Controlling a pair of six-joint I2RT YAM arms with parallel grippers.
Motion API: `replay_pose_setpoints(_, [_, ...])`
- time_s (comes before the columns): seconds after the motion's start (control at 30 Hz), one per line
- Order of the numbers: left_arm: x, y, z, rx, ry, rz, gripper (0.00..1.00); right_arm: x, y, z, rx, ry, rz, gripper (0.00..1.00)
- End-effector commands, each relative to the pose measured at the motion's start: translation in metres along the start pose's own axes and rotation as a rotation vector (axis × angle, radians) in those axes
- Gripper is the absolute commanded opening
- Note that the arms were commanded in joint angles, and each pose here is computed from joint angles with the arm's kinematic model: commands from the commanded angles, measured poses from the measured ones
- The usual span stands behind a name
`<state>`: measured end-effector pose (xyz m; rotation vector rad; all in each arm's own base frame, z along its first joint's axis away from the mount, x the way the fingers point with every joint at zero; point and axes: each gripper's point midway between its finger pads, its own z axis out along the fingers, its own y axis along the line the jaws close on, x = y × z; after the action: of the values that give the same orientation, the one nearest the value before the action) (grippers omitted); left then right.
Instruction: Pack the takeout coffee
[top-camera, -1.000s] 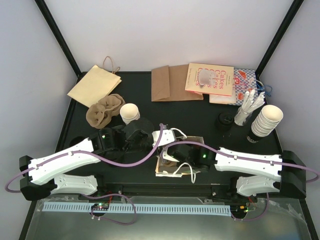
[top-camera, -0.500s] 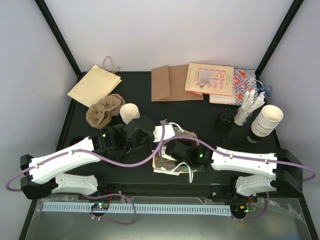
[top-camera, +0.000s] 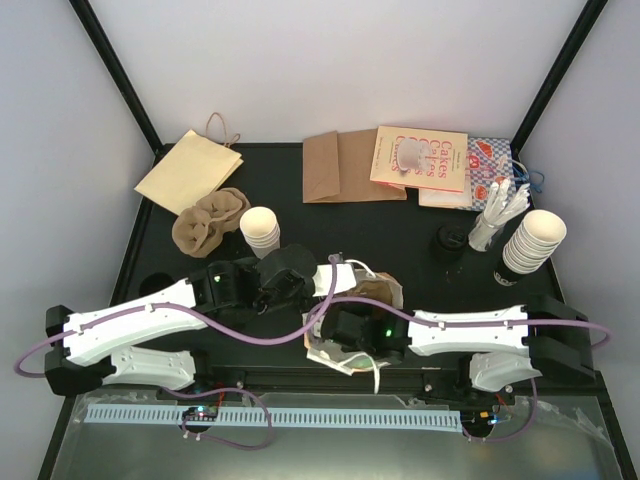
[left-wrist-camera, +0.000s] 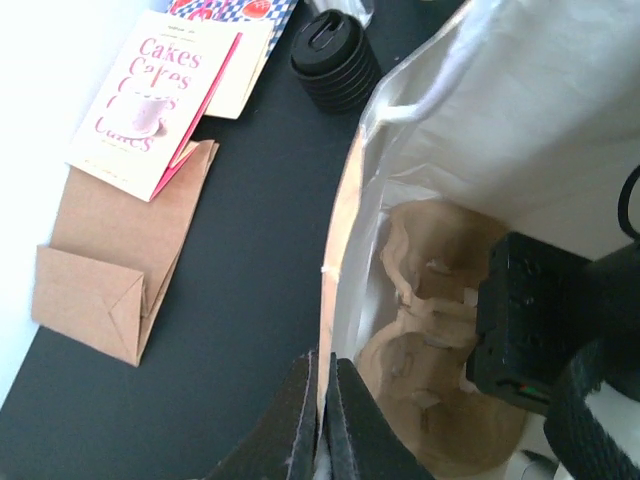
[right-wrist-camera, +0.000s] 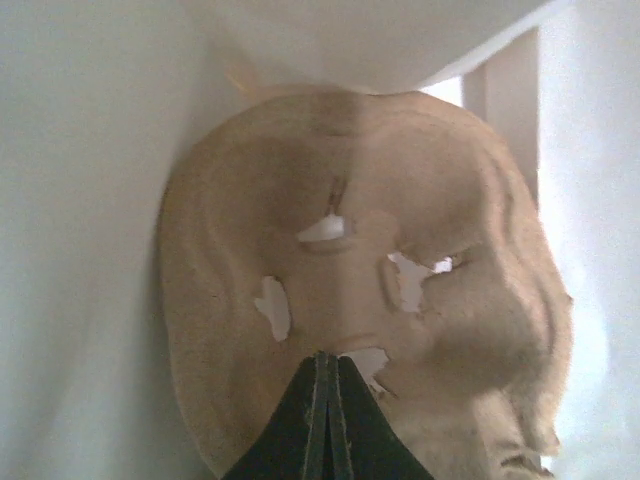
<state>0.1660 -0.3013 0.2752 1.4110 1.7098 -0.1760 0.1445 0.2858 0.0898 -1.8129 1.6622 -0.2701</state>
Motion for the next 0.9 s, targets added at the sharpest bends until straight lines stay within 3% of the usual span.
replay_pose_setpoints(0.0, [0.000, -0.011, -0.001, 0.048, -0.013, -0.030, 0.02, -0.003, 0.019, 0.002, -0.019, -0.009, 0.034, 0.01])
replay_pose_setpoints(0.43, [0.006, -0.043, -0.010, 0.148, -0.031, -0.035, 0.02, 0.003, -0.025, -0.013, 0.191, 0.007, 0.075, 0.01])
replay_pose_setpoints(0.87, [-0.015, -0.007, -0.028, -0.014, -0.080, -0.042, 0.02, 0.016, 0.031, 0.011, -0.088, 0.114, 0.034, 0.01])
